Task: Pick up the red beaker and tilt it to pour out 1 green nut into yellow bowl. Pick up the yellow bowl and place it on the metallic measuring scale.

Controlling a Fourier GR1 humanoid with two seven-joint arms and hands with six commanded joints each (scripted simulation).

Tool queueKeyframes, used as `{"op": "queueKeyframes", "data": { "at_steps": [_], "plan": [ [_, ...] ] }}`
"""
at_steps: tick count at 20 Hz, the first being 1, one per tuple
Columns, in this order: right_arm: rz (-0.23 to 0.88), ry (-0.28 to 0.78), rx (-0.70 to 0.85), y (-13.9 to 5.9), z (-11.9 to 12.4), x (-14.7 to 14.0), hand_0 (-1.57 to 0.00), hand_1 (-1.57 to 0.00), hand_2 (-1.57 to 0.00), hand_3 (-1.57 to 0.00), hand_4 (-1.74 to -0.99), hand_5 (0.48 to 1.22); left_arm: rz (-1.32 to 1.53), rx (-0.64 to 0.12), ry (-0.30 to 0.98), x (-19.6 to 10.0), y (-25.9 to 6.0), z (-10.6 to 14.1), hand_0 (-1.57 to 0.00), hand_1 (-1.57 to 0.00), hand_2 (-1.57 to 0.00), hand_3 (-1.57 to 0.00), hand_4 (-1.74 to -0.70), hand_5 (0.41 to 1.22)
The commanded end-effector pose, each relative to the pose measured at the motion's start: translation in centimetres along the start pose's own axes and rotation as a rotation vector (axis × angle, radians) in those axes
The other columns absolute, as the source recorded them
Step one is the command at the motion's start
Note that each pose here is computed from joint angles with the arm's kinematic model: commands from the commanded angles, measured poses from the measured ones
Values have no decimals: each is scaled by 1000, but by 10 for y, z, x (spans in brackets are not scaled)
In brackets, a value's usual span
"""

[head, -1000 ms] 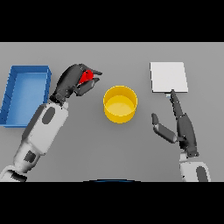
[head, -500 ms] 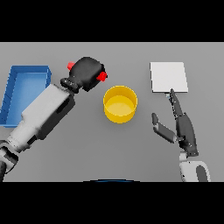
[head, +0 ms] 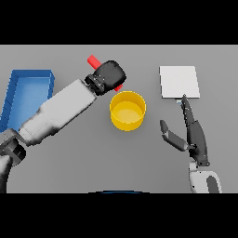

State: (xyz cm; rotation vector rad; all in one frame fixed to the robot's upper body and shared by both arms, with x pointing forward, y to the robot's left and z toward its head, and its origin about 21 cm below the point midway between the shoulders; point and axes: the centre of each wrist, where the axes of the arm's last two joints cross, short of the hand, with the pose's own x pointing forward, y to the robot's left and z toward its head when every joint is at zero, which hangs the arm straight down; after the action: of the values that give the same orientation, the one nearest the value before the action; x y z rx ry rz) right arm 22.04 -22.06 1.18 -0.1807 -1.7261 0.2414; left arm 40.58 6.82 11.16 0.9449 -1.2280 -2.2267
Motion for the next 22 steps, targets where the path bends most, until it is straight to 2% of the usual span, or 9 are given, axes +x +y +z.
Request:
{"op": "queueKeyframes", "data": {
  "at_steps": [1, 5, 7, 9, 10, 19, 22],
  "plan": [
    [11, 6, 3, 2, -3, 1, 1, 1, 1, 1, -1193, 649, -55, -18, -4, 5, 3, -3, -1571, -1571, -1571, -1571, -1715, 1219],
    [42, -3, 2, 3, 0, 0, 1, 1, 1, 1, -1188, 647, -216, -77, 2, 12, 12, -9, -1571, -1571, -1571, -1571, -1730, 1220],
    [21, 1, -7, 4, -1, 1, 1, 1, 1, 1, -1179, 635, -289, -86, -19, 15, 13, -12, -1571, -1571, -1571, -1571, -1734, 1220],
    [20, 11, -14, -2, -2, 0, 1, 1, 1, 1, -1179, 627, -373, -83, -49, 17, 14, -13, -1571, -1571, -1571, -1571, -1735, 1221],
    [20, 14, -8, 3, -5, 2, 1, 1, 1, 1, -1169, 624, -437, -83, -51, 20, 19, -16, -1571, -1571, -1571, -1571, -1735, 1221],
    [64, 7, -17, 1, -1, 0, 1, 1, 1, 1, -1160, 635, -738, -105, -91, 41, 25, -25, -1571, -1571, -1571, -1571, -1727, 1221],
    [50, 5, -14, 3, 0, 0, 1, 1, 1, 1, -1151, 634, -810, -87, -87, 45, 33, -28, -1571, -1571, -1571, -1571, -1720, 1221]
  ]
}}
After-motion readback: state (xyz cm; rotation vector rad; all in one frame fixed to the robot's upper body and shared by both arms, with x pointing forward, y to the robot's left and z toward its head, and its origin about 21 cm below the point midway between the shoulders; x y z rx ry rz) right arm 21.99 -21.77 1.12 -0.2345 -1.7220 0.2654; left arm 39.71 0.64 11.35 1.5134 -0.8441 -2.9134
